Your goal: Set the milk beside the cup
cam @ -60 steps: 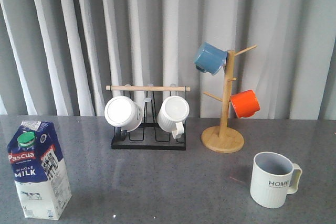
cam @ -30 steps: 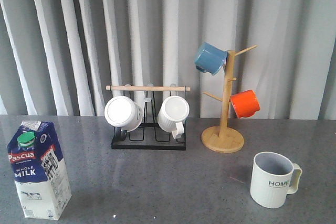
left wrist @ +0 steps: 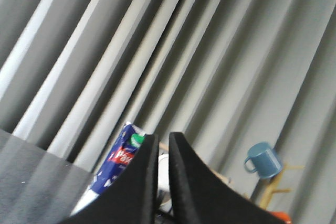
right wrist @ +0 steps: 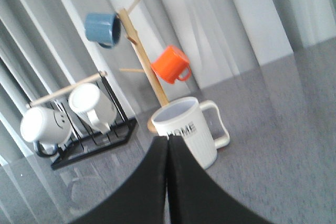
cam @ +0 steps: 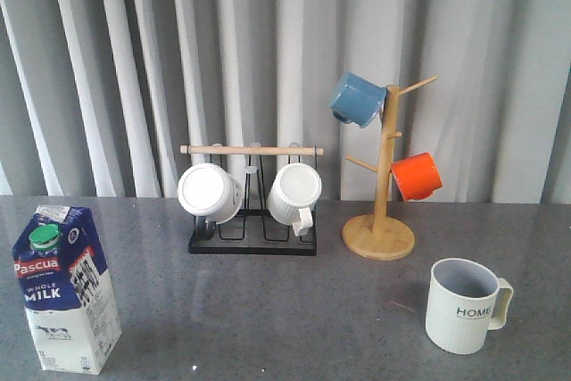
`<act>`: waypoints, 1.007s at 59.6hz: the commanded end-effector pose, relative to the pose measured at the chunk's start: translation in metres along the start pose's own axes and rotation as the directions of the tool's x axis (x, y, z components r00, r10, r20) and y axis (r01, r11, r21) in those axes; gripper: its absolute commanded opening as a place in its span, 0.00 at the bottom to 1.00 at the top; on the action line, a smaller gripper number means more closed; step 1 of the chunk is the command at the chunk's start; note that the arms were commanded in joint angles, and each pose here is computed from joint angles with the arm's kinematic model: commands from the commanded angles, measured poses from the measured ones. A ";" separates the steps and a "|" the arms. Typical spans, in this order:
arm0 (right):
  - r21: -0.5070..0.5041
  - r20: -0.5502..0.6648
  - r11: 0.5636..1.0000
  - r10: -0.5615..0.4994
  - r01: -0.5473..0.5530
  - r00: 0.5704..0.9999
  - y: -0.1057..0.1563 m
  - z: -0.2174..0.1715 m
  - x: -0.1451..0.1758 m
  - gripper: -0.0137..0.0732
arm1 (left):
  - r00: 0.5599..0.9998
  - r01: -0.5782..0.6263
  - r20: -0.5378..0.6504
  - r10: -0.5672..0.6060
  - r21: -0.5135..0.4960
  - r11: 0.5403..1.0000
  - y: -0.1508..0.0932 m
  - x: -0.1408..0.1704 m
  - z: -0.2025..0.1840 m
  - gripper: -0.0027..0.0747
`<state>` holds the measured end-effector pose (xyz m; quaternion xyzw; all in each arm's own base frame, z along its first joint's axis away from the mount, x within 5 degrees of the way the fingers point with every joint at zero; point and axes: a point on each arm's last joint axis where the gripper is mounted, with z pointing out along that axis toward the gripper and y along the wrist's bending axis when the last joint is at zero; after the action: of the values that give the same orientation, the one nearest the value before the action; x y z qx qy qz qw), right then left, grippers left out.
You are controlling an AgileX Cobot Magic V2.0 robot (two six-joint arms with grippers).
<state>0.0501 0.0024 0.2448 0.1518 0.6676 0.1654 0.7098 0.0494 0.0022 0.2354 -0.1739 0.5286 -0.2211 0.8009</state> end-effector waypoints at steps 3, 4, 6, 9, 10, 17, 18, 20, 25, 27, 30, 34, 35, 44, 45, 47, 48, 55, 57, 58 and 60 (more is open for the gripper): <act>-0.006 0.081 0.994 -0.107 0.108 0.991 0.019 0.006 -0.044 0.22 | 0.980 0.136 0.126 -0.152 0.128 0.982 -0.022 -0.031 0.001 0.21; -0.003 0.078 0.993 -0.121 0.122 0.990 0.020 0.008 -0.047 0.24 | 0.980 0.129 0.132 -0.147 0.138 0.982 -0.024 -0.034 0.001 0.23; -0.003 0.080 0.990 -0.143 0.144 0.986 0.024 0.011 -0.054 0.27 | 0.980 0.113 0.143 -0.136 0.154 0.981 -0.028 -0.039 0.002 0.27; -0.001 0.082 0.985 -0.173 0.174 0.981 0.029 0.015 -0.065 0.35 | 0.977 0.108 0.162 -0.138 0.180 0.978 -0.035 -0.047 0.001 0.34; 0.000 0.081 0.984 -0.178 0.178 0.981 0.030 0.017 -0.068 0.38 | 0.975 0.111 0.170 -0.144 0.189 0.976 -0.037 -0.051 0.001 0.36; 0.010 0.091 0.984 -0.175 0.175 0.980 0.034 0.029 -0.080 0.60 | 0.957 0.120 0.227 -0.180 0.252 0.960 -0.048 -0.067 -0.001 0.53; 0.013 0.098 0.985 -0.170 0.169 0.981 0.034 0.031 -0.081 0.63 | 0.955 0.118 0.235 -0.181 0.261 0.958 -0.049 -0.068 -0.001 0.56; 0.017 0.111 0.987 -0.159 0.159 0.981 0.033 0.033 -0.081 0.69 | 0.951 0.113 0.249 -0.184 0.275 0.955 -0.051 -0.070 -0.002 0.60; 0.027 0.183 0.989 -0.150 0.148 0.972 0.033 0.036 -0.088 0.81 | 0.944 0.104 0.271 -0.189 0.298 0.949 -0.054 -0.075 -0.003 0.69; 0.029 0.215 0.990 -0.144 0.141 0.966 0.033 0.036 -0.091 0.83 | 0.943 0.103 0.274 -0.189 0.300 0.948 -0.056 -0.077 -0.003 0.70; 0.031 0.257 0.989 -0.147 0.144 0.955 0.033 0.035 -0.095 0.85 | 0.943 0.093 0.279 -0.181 0.303 0.949 -0.060 -0.083 -0.004 0.71; 0.034 0.257 0.987 -0.162 0.159 0.953 0.034 0.036 -0.095 0.84 | 0.951 0.039 0.281 -0.126 0.297 0.954 -0.069 -0.094 -0.003 0.71; 0.034 0.249 0.986 -0.164 0.161 0.954 0.034 0.036 -0.096 0.84 | 0.954 0.014 0.282 -0.100 0.294 0.956 -0.073 -0.098 -0.002 0.71; 0.016 0.069 0.971 -0.240 0.239 0.968 0.044 0.048 -0.102 0.82 | 0.966 -0.198 0.197 0.167 0.148 0.969 -0.094 -0.131 0.025 0.71; 0.013 0.057 0.968 -0.252 0.252 0.966 0.045 0.050 -0.104 0.82 | 0.965 -0.212 0.188 0.185 0.135 0.968 -0.095 -0.134 0.028 0.71; 0.003 0.028 0.957 -0.289 0.289 0.957 0.050 0.052 -0.109 0.82 | 0.965 -0.222 0.167 0.205 0.096 0.970 -0.099 -0.144 0.035 0.71; 0.001 0.015 0.954 -0.299 0.299 0.954 0.051 0.054 -0.111 0.82 | 0.967 -0.221 0.147 0.208 0.080 0.972 -0.100 -0.147 0.041 0.71; -0.032 -0.033 0.928 -0.372 0.371 0.928 0.064 0.062 -0.131 0.82 | 0.970 -0.240 0.017 0.241 -0.038 0.970 -0.106 -0.169 0.075 0.71; -0.040 -0.048 0.926 -0.378 0.376 0.925 0.067 0.064 -0.135 0.82 | 0.959 -0.283 -0.036 0.281 -0.070 0.957 -0.107 -0.173 0.086 0.71; -0.043 -0.052 0.925 -0.381 0.379 0.923 0.068 0.066 -0.137 0.82 | 0.955 -0.295 -0.060 0.291 -0.080 0.952 -0.108 -0.175 0.092 0.71; -0.045 -0.049 0.922 -0.387 0.385 0.921 0.070 0.067 -0.140 0.82 | 0.946 -0.317 -0.102 0.308 -0.092 0.944 -0.109 -0.177 0.101 0.71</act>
<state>0.1038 0.0053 0.3824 0.0100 0.7221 0.0540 0.6897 0.0439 0.0090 0.4435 -0.1317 0.5598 -0.0969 0.8124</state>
